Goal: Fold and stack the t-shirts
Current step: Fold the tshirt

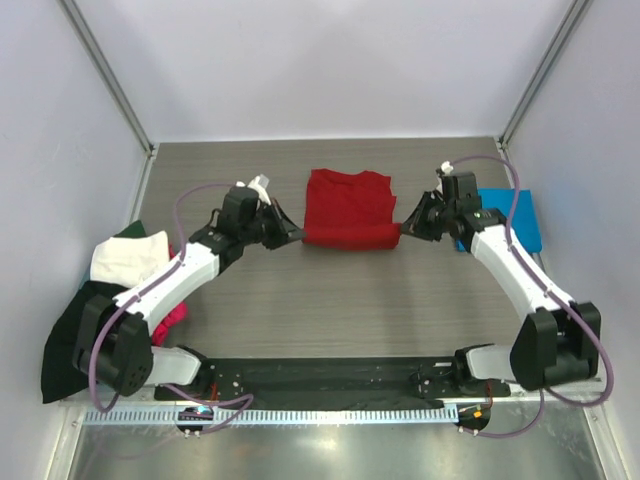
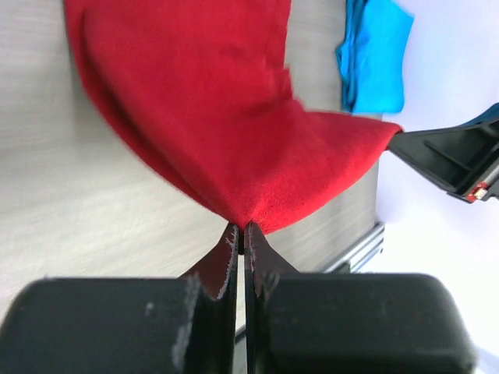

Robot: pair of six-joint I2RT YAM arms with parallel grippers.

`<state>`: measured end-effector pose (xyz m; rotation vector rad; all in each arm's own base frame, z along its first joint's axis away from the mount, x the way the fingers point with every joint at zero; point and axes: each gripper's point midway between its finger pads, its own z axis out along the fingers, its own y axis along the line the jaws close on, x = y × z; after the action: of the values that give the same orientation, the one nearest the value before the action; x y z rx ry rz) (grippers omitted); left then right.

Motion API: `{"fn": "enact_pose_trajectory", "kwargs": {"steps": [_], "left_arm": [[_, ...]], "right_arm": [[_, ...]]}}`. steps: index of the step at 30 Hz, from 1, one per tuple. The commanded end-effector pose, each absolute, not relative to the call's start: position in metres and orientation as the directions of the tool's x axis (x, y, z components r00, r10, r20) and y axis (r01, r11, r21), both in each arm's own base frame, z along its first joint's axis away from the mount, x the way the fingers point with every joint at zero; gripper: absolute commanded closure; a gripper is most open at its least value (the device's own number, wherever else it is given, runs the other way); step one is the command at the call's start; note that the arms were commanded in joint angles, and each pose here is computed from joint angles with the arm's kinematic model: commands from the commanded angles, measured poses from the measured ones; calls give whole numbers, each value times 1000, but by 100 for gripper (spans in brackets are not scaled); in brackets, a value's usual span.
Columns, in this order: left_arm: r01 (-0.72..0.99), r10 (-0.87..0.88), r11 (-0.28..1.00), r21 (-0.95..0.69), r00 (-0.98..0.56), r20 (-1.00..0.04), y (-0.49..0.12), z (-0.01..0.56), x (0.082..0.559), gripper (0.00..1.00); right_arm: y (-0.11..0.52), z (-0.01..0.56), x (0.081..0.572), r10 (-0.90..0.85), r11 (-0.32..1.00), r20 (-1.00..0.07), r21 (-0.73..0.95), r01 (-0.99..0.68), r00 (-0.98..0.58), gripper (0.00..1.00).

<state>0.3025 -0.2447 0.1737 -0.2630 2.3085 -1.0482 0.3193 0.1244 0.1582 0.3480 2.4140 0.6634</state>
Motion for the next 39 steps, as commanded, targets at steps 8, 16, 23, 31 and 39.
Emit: {"fn": "enact_pose_trajectory", "kwargs": {"steps": [8,16,23,31,39], "left_arm": [[74,-439,661,-747,-769,-465,-260,209,385,100],[7,-499,652,-758,-749,-437,-260,193,448,100],[-28,-511,659,-751,-749,-421,-260,175,493,100],[-47,-545,644,-764,-729,-414,-255,168,534,100],[-33,-582,592,-805,-708,-399,-261,142,602,93]], "right_arm": [[117,174,422,426,864,-551,482,143,-717,99],[115,171,473,451,857,-554,489,166,-699,99],[111,164,507,468,843,-543,511,168,-697,99],[117,150,549,476,821,-525,552,144,-706,99],[125,132,614,525,768,-529,632,103,-667,91]]}}
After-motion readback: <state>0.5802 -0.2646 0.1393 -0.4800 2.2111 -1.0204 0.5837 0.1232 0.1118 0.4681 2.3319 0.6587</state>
